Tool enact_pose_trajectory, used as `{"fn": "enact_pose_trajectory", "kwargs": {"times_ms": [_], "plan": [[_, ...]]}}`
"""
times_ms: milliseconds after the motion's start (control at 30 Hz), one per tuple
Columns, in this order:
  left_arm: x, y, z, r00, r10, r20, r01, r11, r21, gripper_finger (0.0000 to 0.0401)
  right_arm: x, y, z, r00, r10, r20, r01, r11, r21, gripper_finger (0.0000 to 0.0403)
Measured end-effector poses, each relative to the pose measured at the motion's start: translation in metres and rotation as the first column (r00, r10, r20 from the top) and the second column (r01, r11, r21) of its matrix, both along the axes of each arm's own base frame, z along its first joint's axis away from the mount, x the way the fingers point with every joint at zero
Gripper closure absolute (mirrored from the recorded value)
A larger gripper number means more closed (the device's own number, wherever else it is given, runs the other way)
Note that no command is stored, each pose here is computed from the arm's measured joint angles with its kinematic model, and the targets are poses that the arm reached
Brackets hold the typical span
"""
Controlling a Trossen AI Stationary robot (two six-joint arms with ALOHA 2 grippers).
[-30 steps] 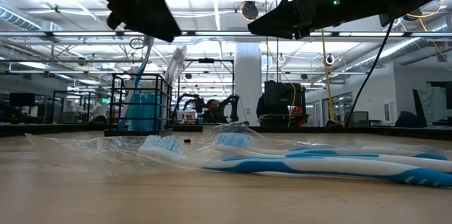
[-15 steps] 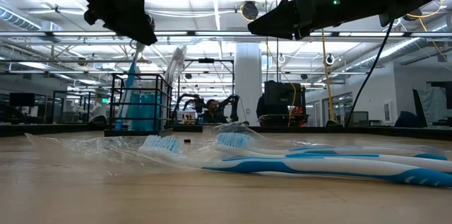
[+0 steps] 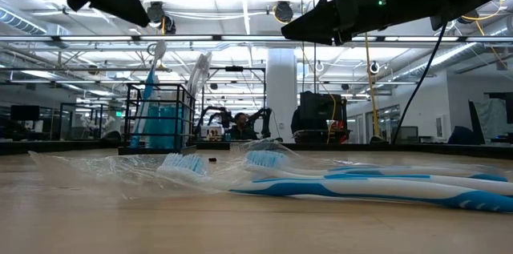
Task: Pick & Place toothbrushing station
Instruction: Put the blue toothbrush into the black organizer
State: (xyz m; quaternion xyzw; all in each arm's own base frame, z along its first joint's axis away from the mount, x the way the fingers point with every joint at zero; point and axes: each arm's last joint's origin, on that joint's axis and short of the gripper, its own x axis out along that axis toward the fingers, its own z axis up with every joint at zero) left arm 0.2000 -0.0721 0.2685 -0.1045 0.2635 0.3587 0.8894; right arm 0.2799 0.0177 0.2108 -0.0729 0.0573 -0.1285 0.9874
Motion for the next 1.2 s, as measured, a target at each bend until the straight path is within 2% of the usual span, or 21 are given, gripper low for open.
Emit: {"fn": "enact_pose_trajectory", "kwargs": {"times_ms": [133, 233, 367, 467, 533, 633, 767, 900, 967, 1067, 1133, 1200], "plan": [[-0.010, -0.002, 0.008, 0.999, -0.038, 0.020, 0.038, 0.999, 0.004, 0.0385, 0.000, 0.001, 0.000, 1.000, 0.003, 0.000, -0.003, 1.000, 0.001, 0.0259], [-0.020, -0.005, 0.016, 0.996, -0.073, 0.045, 0.071, 0.997, 0.045, 0.0396, -0.001, 0.007, 0.001, 1.000, 0.025, 0.001, -0.025, 1.000, -0.003, 0.0257], [-0.049, -0.014, 0.024, 0.976, -0.084, 0.199, 0.045, 0.980, 0.193, 0.0391, -0.003, 0.029, 0.007, 0.999, 0.040, -0.018, -0.041, 0.996, -0.080, 0.0250], [-0.071, -0.019, 0.013, 0.953, -0.142, 0.267, 0.067, 0.960, 0.272, 0.0368, -0.002, 0.051, 0.018, 0.998, 0.008, -0.066, -0.017, 0.991, -0.132, 0.0242], [-0.082, -0.019, 0.004, 0.939, -0.177, 0.295, 0.099, 0.960, 0.260, 0.0350, 0.000, 0.065, 0.028, 0.994, 0.027, -0.102, -0.038, 0.993, -0.108, 0.0234], [-0.094, -0.019, -0.014, 0.917, -0.209, 0.339, 0.144, 0.967, 0.208, 0.0319, -0.001, 0.082, 0.033, 0.981, 0.062, -0.182, -0.065, 0.998, -0.009, 0.0221], [-0.102, -0.019, -0.039, 0.893, -0.216, 0.395, 0.169, 0.974, 0.152, 0.0267, -0.001, 0.101, 0.019, 0.956, 0.137, -0.260, -0.109, 0.987, 0.118, 0.0206], [-0.102, -0.022, -0.058, 0.884, -0.233, 0.405, 0.252, 0.968, 0.007, 0.0204, 0.001, 0.117, 0.003, 0.929, 0.213, -0.302, -0.164, 0.970, 0.181, 0.0200], [-0.099, -0.029, -0.066, 0.871, -0.302, 0.386, 0.329, 0.944, -0.003, 0.0176, 0.006, 0.123, -0.004, 0.917, 0.237, -0.321, -0.172, 0.961, 0.218, 0.0200], [-0.092, -0.039, -0.068, 0.803, -0.453, 0.388, 0.467, 0.882, 0.063, 0.0148, 0.016, 0.134, -0.018, 0.889, 0.262, -0.375, -0.170, 0.950, 0.261, 0.0200], [-0.089, -0.045, -0.064, 0.716, -0.577, 0.393, 0.579, 0.805, 0.128, 0.0138, 0.022, 0.144, -0.028, 0.863, 0.261, -0.432, -0.158, 0.953, 0.260, 0.0200], [-0.088, -0.050, -0.057, 0.597, -0.700, 0.392, 0.679, 0.701, 0.217, 0.0134, 0.029, 0.153, -0.038, 0.828, 0.249, -0.503, -0.142, 0.960, 0.241, 0.0200]]}}
